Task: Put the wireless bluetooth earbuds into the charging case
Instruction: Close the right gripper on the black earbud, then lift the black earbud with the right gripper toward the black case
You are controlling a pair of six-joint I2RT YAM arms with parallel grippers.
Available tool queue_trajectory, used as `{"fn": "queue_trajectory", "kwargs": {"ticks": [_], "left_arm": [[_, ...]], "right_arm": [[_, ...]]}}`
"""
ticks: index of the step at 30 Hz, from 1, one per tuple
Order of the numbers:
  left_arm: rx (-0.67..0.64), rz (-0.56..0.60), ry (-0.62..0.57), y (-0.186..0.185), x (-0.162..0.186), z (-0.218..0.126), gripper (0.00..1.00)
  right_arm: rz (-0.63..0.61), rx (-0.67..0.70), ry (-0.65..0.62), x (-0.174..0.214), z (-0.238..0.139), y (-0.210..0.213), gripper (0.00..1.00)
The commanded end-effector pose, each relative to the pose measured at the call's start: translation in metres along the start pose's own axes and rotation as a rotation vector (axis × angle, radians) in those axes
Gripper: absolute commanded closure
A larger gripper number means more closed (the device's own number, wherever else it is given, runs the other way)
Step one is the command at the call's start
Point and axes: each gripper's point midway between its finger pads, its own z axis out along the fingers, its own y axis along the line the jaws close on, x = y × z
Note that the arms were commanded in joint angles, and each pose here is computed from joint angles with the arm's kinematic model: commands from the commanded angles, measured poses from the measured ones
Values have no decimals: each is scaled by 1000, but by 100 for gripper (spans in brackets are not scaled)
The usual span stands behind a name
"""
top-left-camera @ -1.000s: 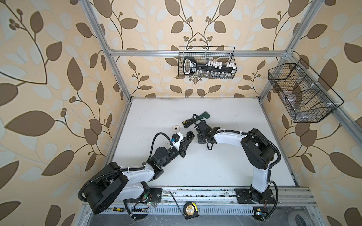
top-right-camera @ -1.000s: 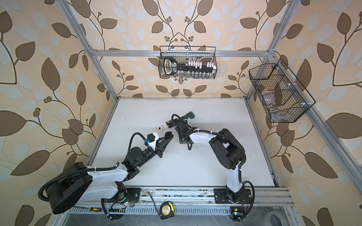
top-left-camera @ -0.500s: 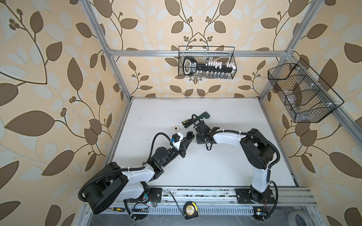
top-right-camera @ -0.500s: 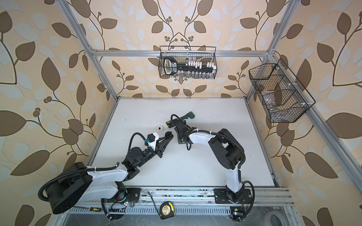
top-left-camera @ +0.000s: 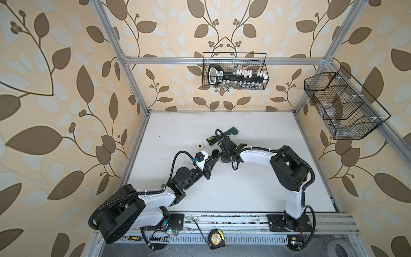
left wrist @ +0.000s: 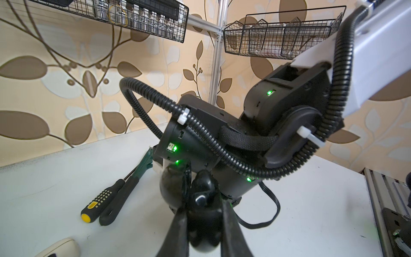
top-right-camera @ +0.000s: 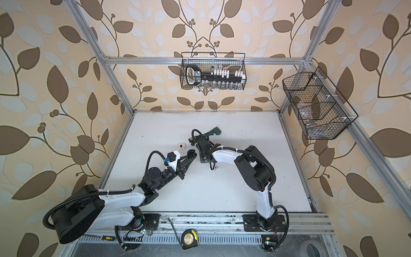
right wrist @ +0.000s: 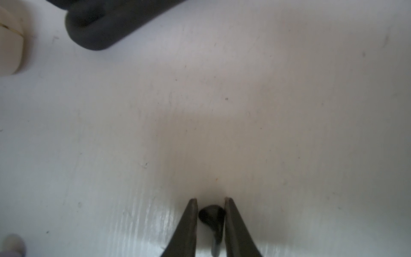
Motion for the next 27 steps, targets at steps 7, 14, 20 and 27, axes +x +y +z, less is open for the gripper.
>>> {"fn": "queue_trajectory", "kwargs": {"ticks": [7,14,20,27], "left_arm": [[30,14,-64,-5,-21,1,100],[45,11,-64,-8,-22,2,100],[53,9,-56,-9,-19,4,100],[74,-4,-48,-12,-17,7,100]], "right_arm": [[-38,63,86,24,13,-10,83],[-18,63,59,20,6,-12,86],[31,65,8,17,-8,-24,87],[104,43,-60,9,-25,-37,87]]}}
